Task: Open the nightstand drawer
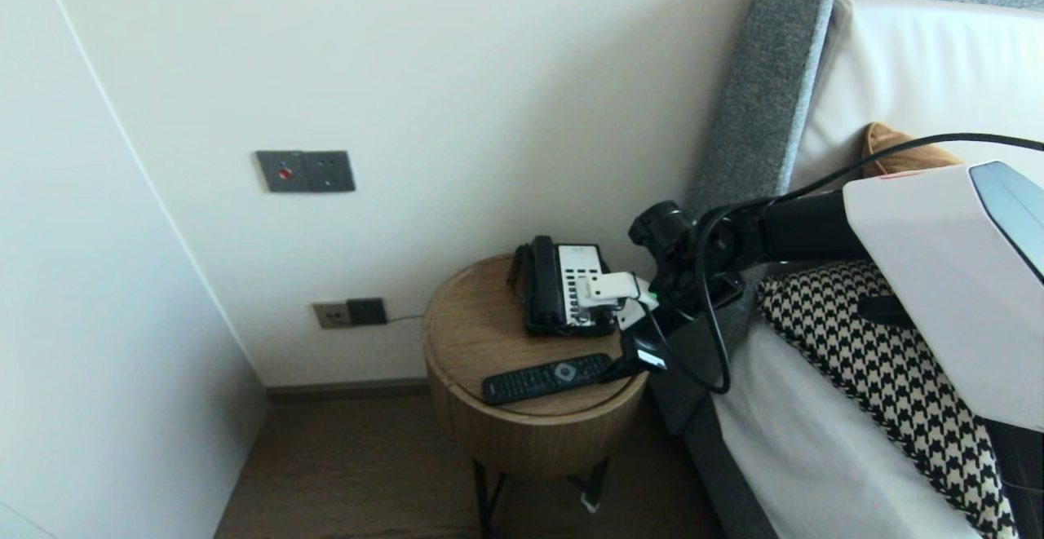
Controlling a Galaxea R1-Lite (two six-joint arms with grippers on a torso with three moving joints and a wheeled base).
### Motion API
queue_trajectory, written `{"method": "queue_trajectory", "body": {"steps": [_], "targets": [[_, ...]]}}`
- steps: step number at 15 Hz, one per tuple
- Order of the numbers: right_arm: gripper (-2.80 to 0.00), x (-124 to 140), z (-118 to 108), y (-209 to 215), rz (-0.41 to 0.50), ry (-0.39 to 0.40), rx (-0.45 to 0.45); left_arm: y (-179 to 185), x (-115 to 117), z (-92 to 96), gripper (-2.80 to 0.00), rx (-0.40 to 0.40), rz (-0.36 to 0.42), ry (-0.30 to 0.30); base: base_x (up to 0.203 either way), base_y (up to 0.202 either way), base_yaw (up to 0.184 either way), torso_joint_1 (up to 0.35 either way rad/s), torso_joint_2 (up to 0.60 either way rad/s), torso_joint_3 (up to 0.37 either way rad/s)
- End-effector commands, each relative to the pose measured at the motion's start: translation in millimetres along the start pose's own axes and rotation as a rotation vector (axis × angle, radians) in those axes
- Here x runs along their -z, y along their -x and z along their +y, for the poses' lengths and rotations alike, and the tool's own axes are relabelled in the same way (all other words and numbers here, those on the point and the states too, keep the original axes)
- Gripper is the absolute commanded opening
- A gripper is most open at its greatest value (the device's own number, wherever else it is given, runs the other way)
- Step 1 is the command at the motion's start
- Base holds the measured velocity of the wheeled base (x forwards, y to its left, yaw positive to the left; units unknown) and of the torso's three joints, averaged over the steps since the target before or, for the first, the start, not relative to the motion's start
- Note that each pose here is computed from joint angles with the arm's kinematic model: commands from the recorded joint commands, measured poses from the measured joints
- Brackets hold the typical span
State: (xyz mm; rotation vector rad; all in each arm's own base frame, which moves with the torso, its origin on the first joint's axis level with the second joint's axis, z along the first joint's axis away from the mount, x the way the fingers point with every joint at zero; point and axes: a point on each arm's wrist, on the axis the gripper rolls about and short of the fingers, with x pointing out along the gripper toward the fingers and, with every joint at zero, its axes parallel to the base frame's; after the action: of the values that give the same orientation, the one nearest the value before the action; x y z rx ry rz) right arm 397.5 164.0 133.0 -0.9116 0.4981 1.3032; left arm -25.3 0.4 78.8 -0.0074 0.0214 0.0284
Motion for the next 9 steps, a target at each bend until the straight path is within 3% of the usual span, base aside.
{"method": "queue_trajectory", "body": {"steps": [1, 6, 9], "targets": [[0.0, 2.8, -1.4, -6.9, -0.014, -0.003, -0.024, 0.1, 0.3, 0.0, -2.8, -0.001, 0.0, 0.0, 0.0, 0.0, 0.0, 0.0, 0.0, 0.0], [0.0, -7.4, -0.1, 2.0, -0.07, -0.025, -0.098, 0.2, 0.0, 0.0, -2.8, -0.001, -0.002, 0.0, 0.0, 0.0, 0.0, 0.0, 0.0, 0.0], [0.0, -1.9, -7.6, -15.4, -0.078, -0.029, -0.114, 0.1, 0.0, 0.0, -2.8, -0.001, -0.001, 0.0, 0.0, 0.0, 0.0, 0.0, 0.0, 0.0]]}}
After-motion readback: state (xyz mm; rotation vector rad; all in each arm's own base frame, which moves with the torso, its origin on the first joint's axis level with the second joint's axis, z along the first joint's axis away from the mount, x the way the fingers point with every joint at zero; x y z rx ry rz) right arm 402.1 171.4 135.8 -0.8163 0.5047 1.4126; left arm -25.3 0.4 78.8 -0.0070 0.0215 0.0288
